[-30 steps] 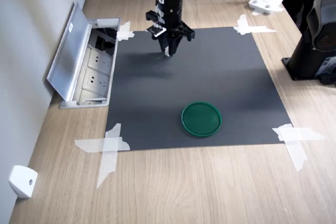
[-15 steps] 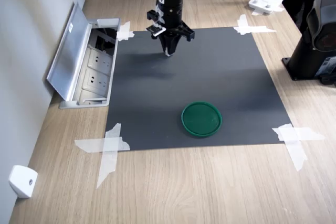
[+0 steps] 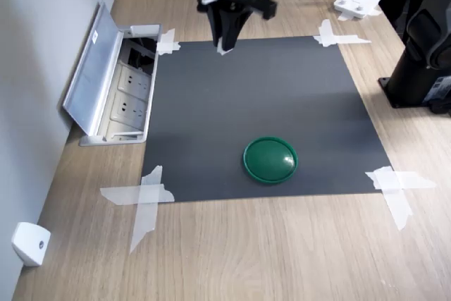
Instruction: Grasp a white terminal and put it on the green lid.
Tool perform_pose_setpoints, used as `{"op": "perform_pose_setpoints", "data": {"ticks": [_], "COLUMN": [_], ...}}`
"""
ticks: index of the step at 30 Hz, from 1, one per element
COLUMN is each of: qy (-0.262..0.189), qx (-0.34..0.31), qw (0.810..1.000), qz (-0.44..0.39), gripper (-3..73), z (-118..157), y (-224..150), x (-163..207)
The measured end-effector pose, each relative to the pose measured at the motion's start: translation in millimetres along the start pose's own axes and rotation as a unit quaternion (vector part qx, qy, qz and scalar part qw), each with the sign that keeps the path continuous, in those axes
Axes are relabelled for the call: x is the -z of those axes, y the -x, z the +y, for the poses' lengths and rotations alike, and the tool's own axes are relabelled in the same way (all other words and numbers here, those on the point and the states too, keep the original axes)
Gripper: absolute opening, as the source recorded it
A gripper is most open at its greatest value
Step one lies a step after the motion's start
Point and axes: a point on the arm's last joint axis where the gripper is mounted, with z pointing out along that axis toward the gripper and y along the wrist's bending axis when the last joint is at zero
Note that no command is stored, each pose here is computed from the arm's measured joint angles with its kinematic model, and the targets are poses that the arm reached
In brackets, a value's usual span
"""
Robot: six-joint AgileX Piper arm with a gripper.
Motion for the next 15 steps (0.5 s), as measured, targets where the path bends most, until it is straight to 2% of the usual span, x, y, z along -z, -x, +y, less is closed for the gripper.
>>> {"op": "perform_pose_setpoints", "data": {"ticks": [5, 11, 15], "qy": [0.019, 0.057, 0.054], "qx": [0.042, 0.09, 0.124], "qw": [0.998, 0.993, 0.99], "qz": [-0.039, -0.054, -0.047], "gripper": [8.7, 8.7, 8.7], "z": [58, 130, 167], "y": [32, 62, 77], "x": [32, 37, 29]}}
